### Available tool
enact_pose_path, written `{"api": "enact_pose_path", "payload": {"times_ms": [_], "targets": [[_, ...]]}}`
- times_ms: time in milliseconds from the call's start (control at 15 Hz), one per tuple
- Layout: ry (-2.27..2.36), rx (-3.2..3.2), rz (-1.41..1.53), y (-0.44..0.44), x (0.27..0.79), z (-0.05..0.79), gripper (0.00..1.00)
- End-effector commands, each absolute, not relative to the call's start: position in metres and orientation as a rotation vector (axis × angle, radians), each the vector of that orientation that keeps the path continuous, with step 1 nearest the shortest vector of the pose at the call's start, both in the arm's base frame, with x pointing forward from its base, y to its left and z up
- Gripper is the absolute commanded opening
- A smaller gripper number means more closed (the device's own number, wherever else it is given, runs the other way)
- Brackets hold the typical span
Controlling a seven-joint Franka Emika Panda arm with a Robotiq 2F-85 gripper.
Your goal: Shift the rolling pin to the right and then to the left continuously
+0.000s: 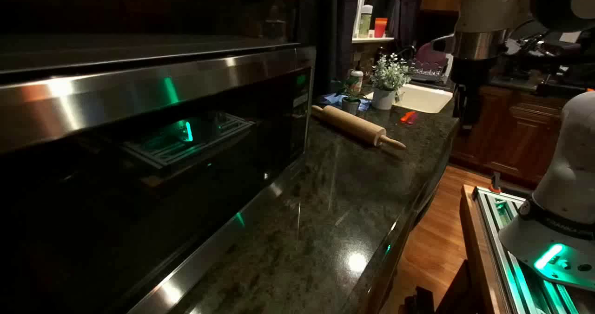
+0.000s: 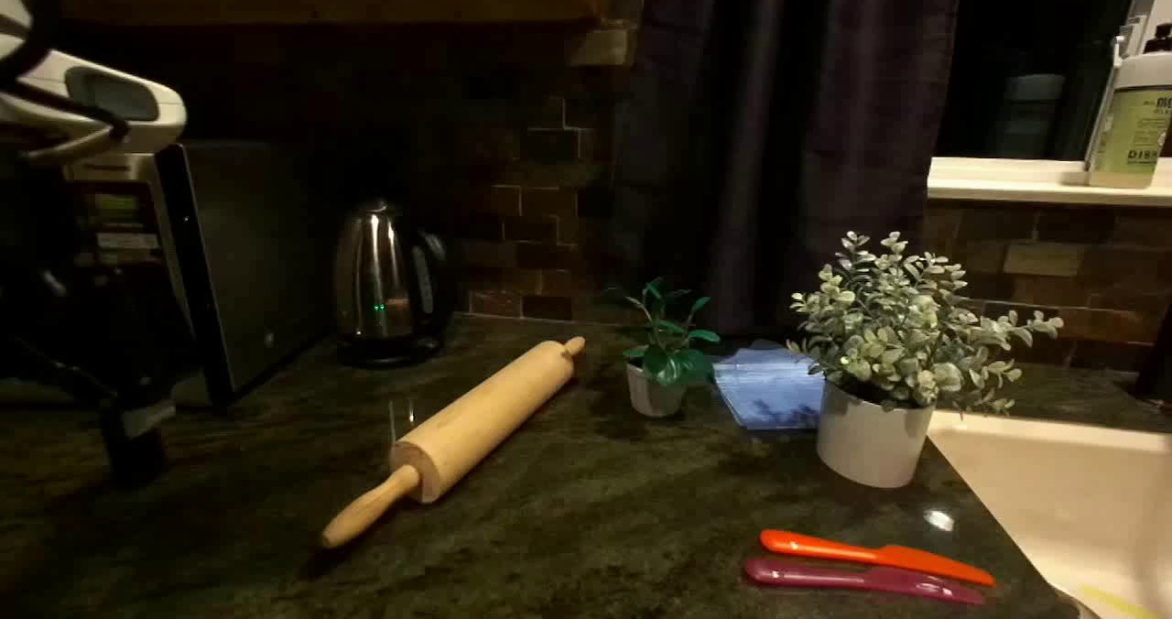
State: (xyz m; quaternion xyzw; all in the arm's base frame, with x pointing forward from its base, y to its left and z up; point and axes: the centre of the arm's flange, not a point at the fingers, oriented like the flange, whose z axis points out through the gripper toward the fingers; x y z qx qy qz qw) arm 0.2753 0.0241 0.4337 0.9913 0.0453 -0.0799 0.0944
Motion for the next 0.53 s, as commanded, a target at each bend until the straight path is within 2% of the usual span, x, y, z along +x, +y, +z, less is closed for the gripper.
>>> {"api": "enact_pose_path", "payload": {"times_ms": [0, 467], "targets": [[0.135, 2.940, -0.240, 0.0240, 0.2752, 0.4329, 1.00], [0.122, 2.949, -0.254, 0.0218, 0.2746, 0.4332, 1.00]]}}
